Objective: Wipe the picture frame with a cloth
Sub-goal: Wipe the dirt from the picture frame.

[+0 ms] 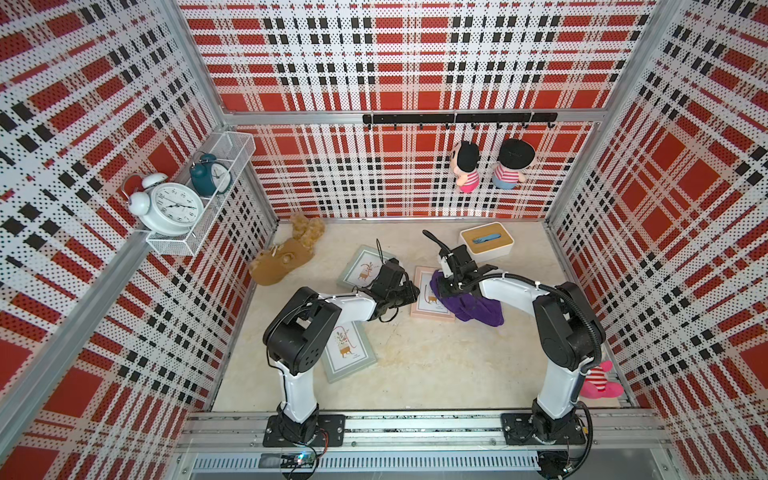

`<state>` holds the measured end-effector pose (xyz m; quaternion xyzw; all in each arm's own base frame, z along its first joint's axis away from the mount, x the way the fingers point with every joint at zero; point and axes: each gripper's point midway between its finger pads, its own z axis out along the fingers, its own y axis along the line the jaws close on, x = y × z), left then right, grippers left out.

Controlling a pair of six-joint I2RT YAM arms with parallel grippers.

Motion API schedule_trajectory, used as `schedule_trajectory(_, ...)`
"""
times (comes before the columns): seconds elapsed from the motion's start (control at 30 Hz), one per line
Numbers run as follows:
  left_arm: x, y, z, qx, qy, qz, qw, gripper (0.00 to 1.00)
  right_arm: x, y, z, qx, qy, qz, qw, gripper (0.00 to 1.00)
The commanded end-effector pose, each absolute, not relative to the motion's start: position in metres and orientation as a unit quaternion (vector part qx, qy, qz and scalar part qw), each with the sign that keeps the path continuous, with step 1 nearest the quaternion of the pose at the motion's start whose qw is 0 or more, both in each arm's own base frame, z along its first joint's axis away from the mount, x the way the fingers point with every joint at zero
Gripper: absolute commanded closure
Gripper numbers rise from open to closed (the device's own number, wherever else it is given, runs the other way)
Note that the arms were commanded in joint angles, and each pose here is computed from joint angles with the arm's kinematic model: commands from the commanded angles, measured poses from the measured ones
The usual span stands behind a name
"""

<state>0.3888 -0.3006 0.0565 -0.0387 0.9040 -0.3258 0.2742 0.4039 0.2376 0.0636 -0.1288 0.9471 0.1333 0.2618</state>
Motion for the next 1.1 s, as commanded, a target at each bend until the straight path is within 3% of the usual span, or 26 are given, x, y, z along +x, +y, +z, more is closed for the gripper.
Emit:
schedule_trajectory(0.0, 0.396, -0.302, 0.05, -0.023, 0.911, -0.307, 0.274, 0.72, 0.404, 0.247, 0.061, -0.152, 0.945, 0.135, 0.255, 1.0)
schedule_trajectory(0.33, 0.397, -0.288, 0.053, -0.031, 0.918, -0.271, 0.29, 0.7, 0.407, 0.245, 0.057, -0.148, 0.948, 0.122, 0.252, 1.0)
schedule_trajectory(0.57, 0.397, -0.283, 0.039, -0.033, 0.926, -0.252, 0.279, 0.68, 0.412, 0.231, 0.081, -0.127, 0.951, 0.086, 0.268, 1.0)
schedule_trajectory(0.73, 0.393, -0.294, 0.033, -0.02, 0.927, -0.259, 0.269, 0.74, 0.414, 0.223, 0.102, -0.128, 0.949, 0.065, 0.279, 1.0)
schedule_trajectory(1.07, 0.378, -0.296, 0.016, -0.026, 0.935, -0.252, 0.249, 0.83, 0.412, 0.256, 0.065, -0.146, 0.959, 0.097, 0.223, 1.0)
